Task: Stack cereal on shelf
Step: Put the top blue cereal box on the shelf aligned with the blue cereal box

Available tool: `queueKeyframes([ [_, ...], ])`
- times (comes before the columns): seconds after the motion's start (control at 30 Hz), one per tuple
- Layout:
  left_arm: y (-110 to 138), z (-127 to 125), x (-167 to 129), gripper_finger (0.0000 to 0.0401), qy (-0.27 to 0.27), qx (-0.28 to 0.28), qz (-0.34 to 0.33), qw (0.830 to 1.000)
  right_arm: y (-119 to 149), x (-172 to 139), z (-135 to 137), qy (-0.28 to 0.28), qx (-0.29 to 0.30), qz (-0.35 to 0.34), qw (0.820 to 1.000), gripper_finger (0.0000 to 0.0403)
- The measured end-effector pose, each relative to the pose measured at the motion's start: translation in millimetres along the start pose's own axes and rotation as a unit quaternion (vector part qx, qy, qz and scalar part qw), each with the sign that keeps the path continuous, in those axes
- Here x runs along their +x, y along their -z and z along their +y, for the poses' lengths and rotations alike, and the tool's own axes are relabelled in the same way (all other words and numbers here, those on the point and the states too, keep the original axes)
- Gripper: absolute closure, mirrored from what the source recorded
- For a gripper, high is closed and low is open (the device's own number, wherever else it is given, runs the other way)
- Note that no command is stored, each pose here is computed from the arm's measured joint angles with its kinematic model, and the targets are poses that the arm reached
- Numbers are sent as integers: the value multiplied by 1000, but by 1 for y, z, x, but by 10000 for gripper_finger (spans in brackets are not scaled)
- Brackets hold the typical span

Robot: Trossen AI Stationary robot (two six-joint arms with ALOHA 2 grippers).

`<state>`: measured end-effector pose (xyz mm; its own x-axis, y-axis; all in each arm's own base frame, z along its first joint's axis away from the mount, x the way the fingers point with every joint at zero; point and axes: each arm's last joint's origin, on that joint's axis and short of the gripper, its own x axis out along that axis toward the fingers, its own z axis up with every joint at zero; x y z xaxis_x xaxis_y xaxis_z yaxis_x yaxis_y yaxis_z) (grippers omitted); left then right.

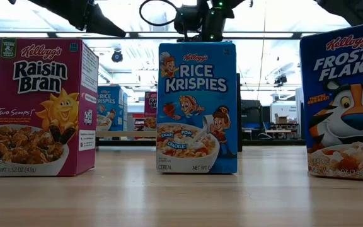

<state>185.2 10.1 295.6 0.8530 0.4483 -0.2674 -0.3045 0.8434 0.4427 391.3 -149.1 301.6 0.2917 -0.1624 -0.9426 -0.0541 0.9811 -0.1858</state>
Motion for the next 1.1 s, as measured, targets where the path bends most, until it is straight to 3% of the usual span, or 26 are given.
queueKeyframes([
  [0.33,0,0,0,260,0,0,0,1000,0,0,-5,13,-1,-3,1000,193],
  [1.1,0,0,0,260,0,0,0,1000,2,-3,-7,50,-5,11,999,197],
])
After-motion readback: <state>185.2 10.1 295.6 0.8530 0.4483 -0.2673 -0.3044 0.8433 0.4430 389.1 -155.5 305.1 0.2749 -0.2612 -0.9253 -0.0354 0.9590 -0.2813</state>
